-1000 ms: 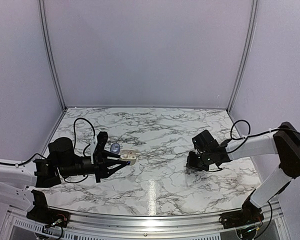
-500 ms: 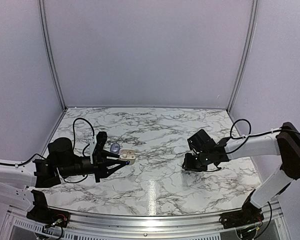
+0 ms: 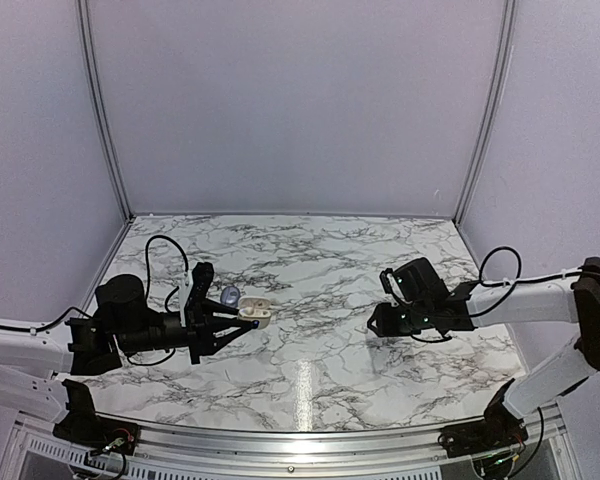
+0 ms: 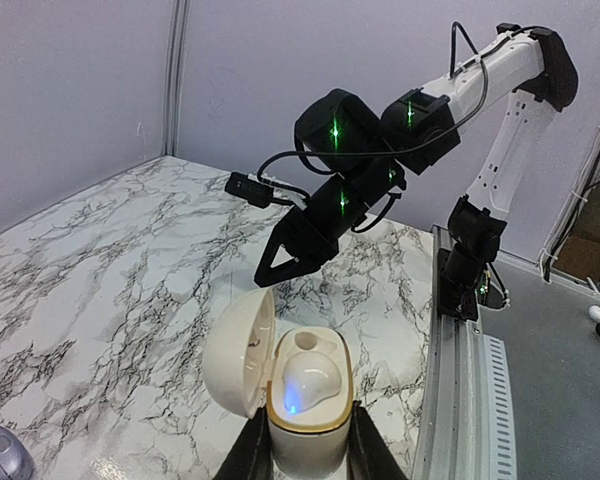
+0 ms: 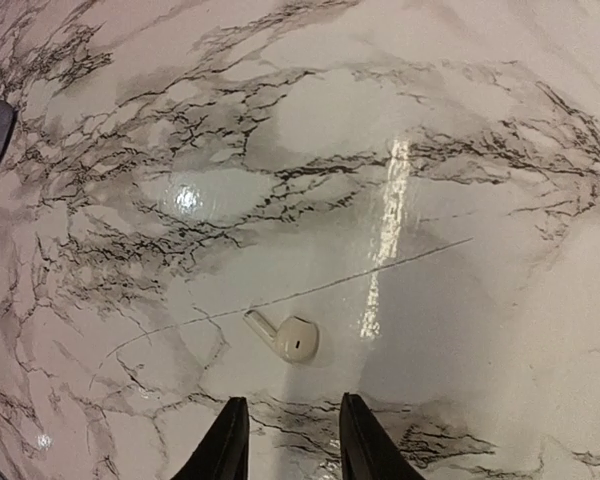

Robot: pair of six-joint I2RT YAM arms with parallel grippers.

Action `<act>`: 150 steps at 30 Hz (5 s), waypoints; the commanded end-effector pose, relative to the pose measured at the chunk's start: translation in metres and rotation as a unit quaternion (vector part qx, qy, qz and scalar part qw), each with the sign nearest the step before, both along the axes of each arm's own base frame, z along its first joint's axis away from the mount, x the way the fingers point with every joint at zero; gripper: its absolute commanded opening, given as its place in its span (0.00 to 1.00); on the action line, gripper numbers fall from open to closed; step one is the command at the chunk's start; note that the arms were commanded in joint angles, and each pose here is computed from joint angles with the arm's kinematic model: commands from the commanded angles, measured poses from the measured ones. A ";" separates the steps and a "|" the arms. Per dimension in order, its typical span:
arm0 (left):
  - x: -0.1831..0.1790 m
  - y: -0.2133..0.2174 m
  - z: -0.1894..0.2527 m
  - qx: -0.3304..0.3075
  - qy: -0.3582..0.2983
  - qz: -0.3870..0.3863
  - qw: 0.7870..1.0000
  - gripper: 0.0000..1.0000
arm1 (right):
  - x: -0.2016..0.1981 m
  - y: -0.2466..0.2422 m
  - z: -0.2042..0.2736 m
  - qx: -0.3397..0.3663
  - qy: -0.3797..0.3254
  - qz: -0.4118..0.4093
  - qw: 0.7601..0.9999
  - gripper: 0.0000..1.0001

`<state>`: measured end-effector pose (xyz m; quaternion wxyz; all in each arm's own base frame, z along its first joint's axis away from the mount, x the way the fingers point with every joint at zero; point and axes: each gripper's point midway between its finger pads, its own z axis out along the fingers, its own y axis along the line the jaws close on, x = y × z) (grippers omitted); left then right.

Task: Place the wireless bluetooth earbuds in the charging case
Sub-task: Move the right earbud to the center of the board, then pick up the right earbud from the center of the board, then insert the right earbud into the right side groove of the charging case.

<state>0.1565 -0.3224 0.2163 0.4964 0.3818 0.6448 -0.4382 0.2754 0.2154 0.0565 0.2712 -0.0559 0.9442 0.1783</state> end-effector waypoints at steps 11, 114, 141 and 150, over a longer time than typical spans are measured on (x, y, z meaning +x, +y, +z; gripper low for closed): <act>0.001 0.002 0.012 -0.021 -0.012 0.003 1.000 0.00 | 0.009 0.015 -0.017 0.026 0.004 0.010 1.000 0.26; -0.052 -0.003 0.025 -0.053 -0.028 -0.171 0.983 0.00 | -0.170 0.188 0.264 -0.058 -0.495 0.426 0.755 0.05; -0.050 -0.007 0.027 -0.053 -0.017 -0.171 0.984 0.00 | -0.172 0.211 0.240 -0.144 -0.509 0.448 0.721 0.06; -0.049 -0.008 0.028 -0.054 -0.016 -0.170 0.984 0.00 | -0.174 0.215 0.230 -0.160 -0.510 0.459 0.710 0.06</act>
